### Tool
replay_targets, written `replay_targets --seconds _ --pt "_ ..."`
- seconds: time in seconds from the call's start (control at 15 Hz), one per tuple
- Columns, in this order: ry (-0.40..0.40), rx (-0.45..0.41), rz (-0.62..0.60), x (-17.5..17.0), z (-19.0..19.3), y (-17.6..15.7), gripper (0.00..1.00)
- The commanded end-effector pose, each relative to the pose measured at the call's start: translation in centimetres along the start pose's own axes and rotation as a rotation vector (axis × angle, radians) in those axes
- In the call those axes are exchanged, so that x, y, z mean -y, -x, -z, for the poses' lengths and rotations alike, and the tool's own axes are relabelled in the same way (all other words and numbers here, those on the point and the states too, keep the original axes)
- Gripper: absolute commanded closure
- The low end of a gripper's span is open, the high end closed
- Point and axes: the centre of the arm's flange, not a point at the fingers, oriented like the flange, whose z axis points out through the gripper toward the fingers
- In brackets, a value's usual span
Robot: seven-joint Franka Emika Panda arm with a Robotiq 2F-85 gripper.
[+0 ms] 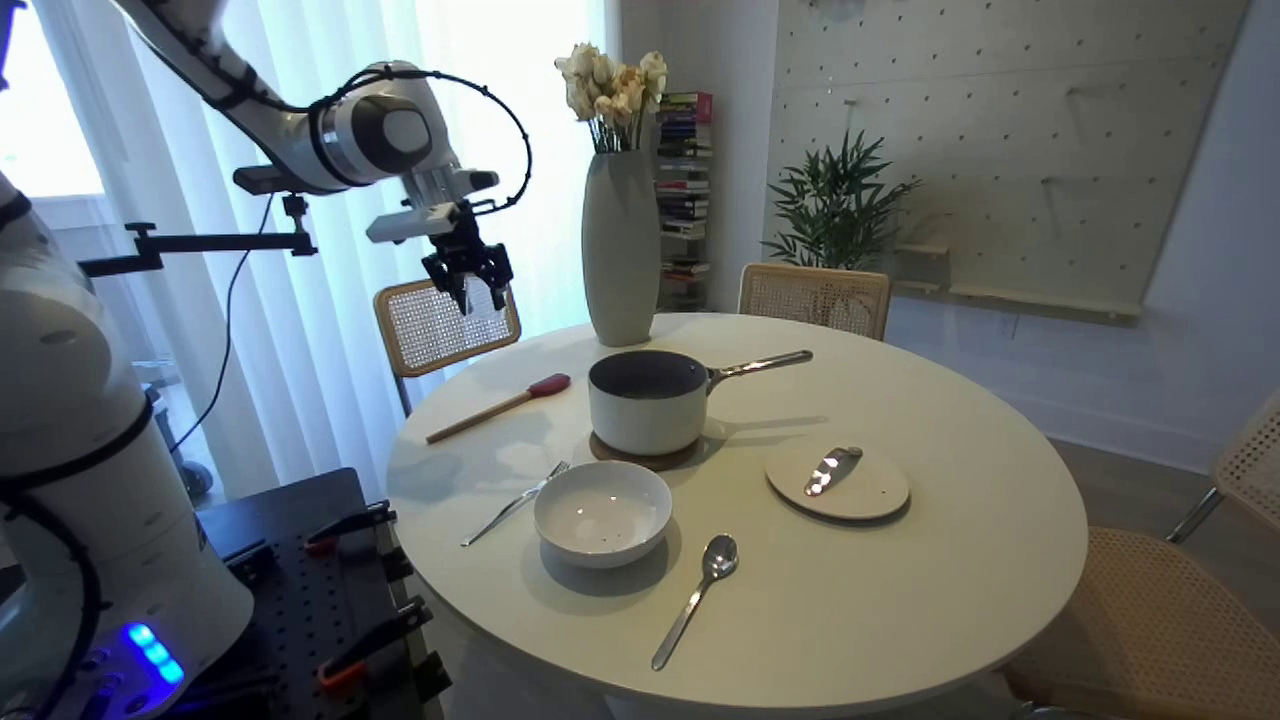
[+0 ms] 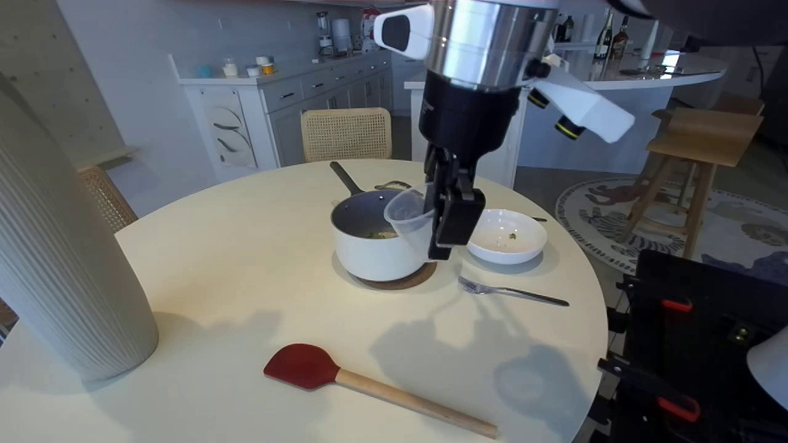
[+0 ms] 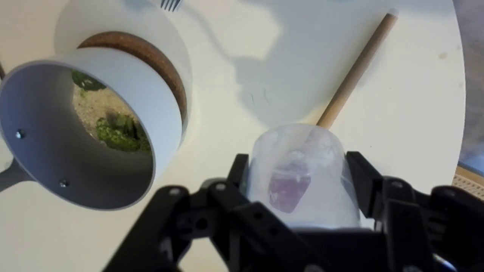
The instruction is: Pour the sugar out of the cup into the white pot
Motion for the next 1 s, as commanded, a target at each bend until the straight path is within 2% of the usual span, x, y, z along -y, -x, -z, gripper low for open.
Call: replay_targets --seconds 0.0,0.2,0.53,0.93 --pt "0.078 -0.013 -0.147 3.3 -0.4 2.5 0.59" --pt "0.049 0.001 -0.278 5.0 -0.8 3.3 0.59" --pt "0.034 0.029 -0.406 6.1 -1.3 3.9 0.59" --pt "0.086 0.033 -0.522 6.0 -1.5 4.3 0.59"
